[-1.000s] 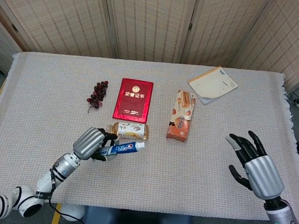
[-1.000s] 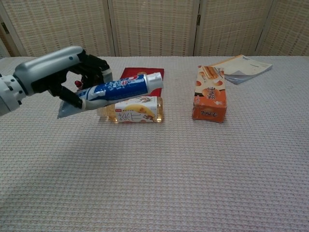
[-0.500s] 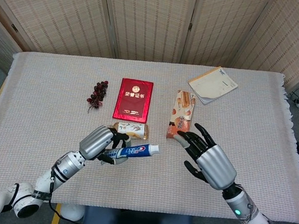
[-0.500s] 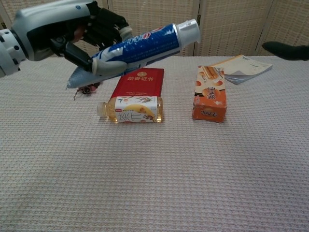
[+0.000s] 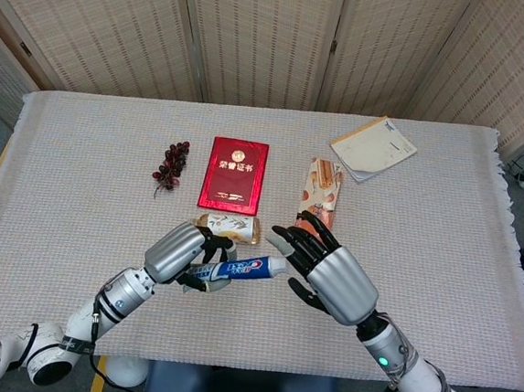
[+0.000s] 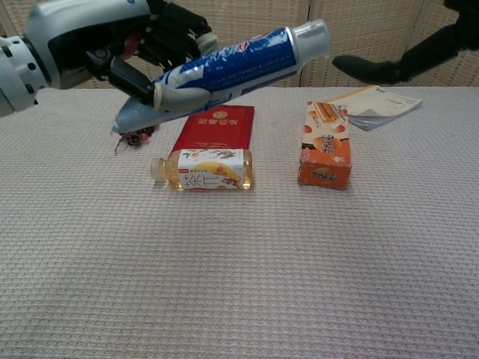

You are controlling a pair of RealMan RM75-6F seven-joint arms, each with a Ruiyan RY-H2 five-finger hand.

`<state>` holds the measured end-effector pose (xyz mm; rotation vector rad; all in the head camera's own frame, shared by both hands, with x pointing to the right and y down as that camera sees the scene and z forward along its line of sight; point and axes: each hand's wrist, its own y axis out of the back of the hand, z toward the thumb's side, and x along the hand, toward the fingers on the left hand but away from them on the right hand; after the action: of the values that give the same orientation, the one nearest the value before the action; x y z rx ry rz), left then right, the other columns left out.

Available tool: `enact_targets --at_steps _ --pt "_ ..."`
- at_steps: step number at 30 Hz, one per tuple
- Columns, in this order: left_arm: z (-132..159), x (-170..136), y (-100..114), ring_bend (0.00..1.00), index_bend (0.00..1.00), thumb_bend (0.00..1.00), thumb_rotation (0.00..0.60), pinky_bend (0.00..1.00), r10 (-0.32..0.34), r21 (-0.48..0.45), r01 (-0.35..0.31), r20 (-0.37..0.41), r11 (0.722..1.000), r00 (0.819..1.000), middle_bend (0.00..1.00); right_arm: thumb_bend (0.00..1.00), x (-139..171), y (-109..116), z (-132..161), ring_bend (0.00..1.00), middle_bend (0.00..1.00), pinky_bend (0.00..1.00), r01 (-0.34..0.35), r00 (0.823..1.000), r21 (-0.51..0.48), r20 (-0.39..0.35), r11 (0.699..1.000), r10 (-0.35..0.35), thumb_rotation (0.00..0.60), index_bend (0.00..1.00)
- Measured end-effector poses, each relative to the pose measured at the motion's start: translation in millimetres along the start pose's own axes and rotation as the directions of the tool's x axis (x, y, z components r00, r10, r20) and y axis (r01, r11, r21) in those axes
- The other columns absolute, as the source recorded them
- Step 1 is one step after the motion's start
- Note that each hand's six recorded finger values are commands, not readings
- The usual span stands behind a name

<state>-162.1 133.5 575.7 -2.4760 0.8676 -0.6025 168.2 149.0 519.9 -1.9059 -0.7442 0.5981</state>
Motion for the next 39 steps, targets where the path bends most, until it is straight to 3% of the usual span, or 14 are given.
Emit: enact_targets --at_steps 39 --pt "5.2 -7.7 -0.7 0.75 0.8 0.66 0.6 0.6 -0.003 0.025 0.002 0.035 1.0 0.999 0.78 0.43 -17.5 -0.4 -0.4 0.2 0.2 0.05 0.031 0.999 0.029 0.025 0.999 -0.032 0.6 0.07"
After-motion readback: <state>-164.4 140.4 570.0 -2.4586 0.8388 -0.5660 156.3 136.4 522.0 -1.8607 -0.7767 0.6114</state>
